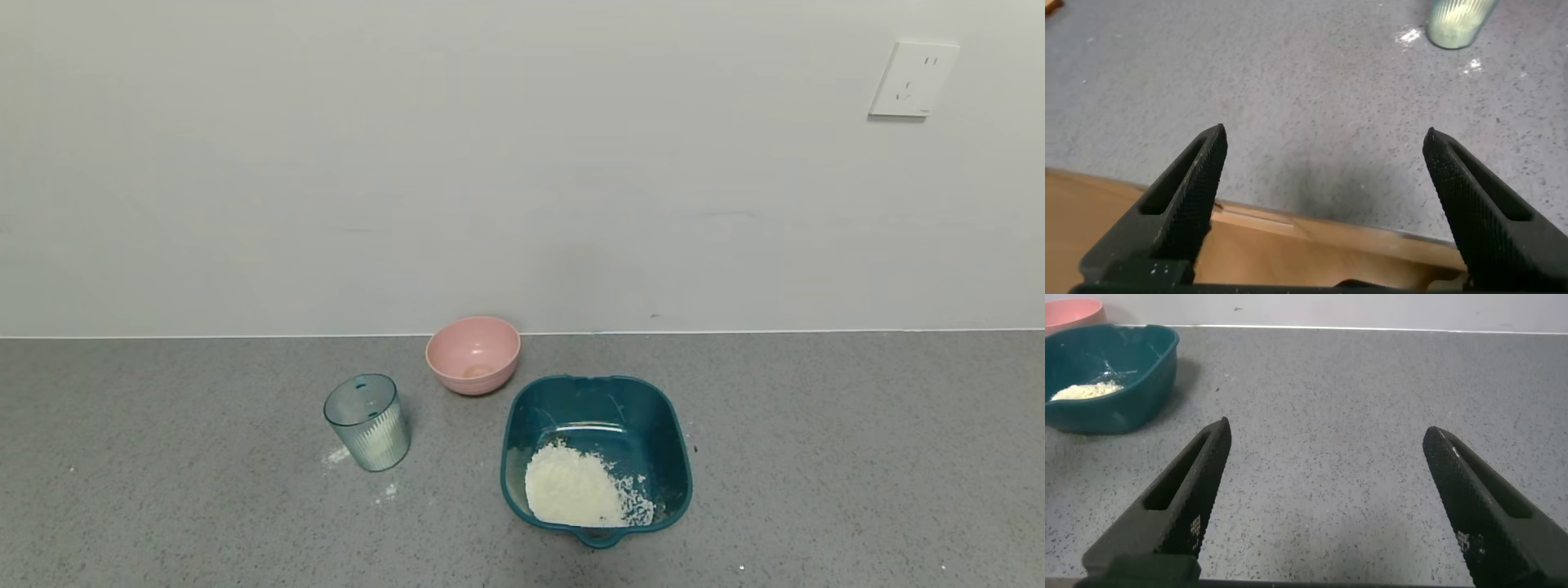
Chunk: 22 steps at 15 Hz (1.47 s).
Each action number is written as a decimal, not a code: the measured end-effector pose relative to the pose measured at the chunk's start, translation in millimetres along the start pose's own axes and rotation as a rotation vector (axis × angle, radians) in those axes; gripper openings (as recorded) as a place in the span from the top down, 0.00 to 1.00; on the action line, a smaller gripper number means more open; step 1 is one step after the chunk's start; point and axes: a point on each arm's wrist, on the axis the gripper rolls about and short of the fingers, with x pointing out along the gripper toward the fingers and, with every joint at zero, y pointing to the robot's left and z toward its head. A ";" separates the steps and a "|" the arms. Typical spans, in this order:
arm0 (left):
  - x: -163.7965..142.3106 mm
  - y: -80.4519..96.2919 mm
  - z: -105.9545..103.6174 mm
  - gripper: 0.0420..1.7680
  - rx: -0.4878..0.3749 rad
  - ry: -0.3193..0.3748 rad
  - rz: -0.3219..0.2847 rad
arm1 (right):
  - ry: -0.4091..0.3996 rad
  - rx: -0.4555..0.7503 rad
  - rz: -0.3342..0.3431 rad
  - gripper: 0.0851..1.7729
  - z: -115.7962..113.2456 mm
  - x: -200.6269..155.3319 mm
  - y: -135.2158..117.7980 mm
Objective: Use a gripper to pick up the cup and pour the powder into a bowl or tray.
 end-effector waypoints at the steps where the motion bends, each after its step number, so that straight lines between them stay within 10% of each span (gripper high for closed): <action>1: -3.0 0.3 -1.6 0.03 -0.009 0.001 0.012 | 0.000 0.000 0.000 0.04 0.0 0.0 0.0; 5: -15.5 -0.9 -1.0 0.03 -0.013 0.011 0.072 | 0.000 0.000 0.000 0.04 0.0 0.0 0.0; 22: 1.9 -18.9 -50.6 0.03 -0.021 -0.254 -0.176 | 0.000 0.001 0.000 0.04 0.0 0.0 0.0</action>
